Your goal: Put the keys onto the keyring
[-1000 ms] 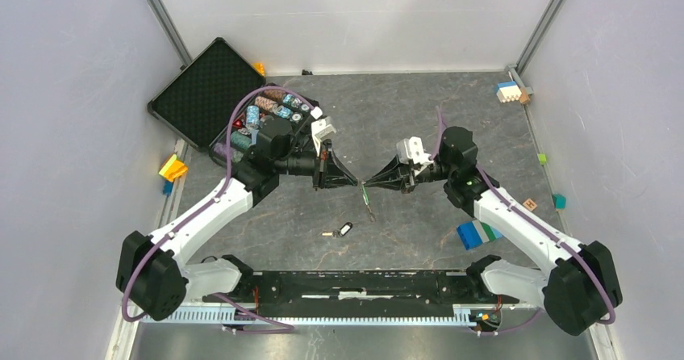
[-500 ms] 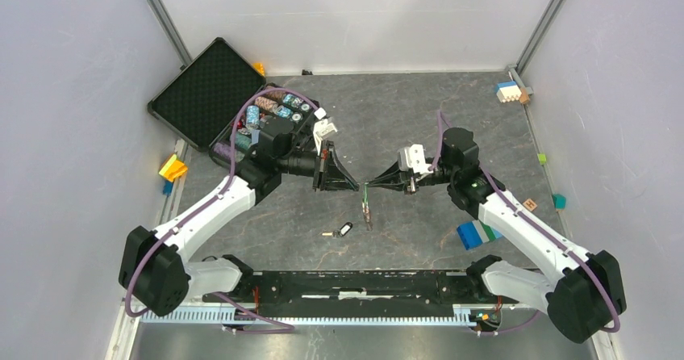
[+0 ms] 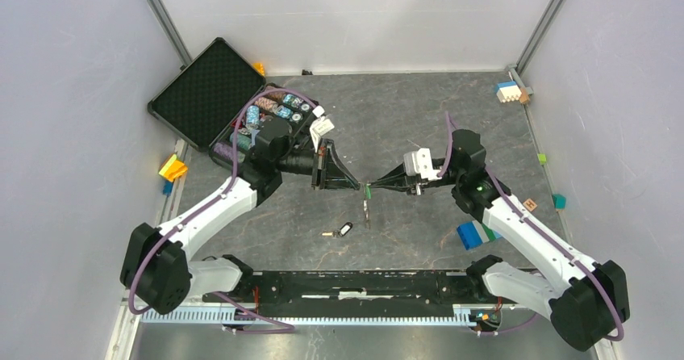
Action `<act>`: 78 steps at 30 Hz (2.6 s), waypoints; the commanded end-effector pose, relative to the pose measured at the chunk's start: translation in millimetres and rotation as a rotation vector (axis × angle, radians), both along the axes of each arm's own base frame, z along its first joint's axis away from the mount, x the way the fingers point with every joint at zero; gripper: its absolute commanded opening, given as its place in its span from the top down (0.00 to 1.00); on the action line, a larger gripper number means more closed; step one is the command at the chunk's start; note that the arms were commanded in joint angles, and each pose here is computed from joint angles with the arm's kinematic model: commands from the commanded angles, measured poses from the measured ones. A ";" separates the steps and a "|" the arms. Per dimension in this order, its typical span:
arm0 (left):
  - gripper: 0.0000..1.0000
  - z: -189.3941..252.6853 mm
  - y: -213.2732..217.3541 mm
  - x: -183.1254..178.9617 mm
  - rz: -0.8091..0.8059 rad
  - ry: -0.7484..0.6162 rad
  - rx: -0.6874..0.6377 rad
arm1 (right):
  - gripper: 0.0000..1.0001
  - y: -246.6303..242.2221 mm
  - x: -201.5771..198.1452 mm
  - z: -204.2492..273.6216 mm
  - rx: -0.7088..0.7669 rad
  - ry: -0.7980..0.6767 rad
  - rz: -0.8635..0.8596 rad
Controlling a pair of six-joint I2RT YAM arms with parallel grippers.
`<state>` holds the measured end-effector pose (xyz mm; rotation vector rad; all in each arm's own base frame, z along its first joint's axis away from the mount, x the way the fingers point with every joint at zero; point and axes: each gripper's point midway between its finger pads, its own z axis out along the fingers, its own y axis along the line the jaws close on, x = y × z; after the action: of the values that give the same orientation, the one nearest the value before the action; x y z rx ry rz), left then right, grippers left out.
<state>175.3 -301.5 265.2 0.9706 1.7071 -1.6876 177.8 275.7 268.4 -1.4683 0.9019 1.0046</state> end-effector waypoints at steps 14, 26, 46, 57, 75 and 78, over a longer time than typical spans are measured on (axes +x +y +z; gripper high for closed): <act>0.98 13.3 -2.1 1.4 -0.031 0.127 -0.106 | 1.00 -1.5 -6.9 11.9 0.020 -0.077 0.024; 0.98 11.8 -2.1 0.9 -0.034 0.130 -0.108 | 1.00 2.5 -6.5 12.9 0.023 -0.072 0.018; 0.98 8.2 -2.7 0.2 -0.039 0.130 -0.108 | 1.00 3.4 -0.2 14.7 0.030 -0.055 -0.019; 0.98 7.6 -4.1 2.3 -0.034 0.140 -0.108 | 1.00 6.8 -1.2 11.3 0.030 -0.039 -0.017; 0.98 14.4 -1.1 -5.4 -0.061 0.127 -0.152 | 1.00 5.9 2.8 8.5 0.025 -0.056 -0.041; 0.98 16.4 0.1 -7.5 -0.062 0.111 -0.159 | 1.00 4.9 3.2 7.8 0.022 -0.062 -0.043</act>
<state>176.2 -304.0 266.3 0.8239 1.6848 -1.9133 177.4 281.3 275.4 -1.4535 0.8820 0.9656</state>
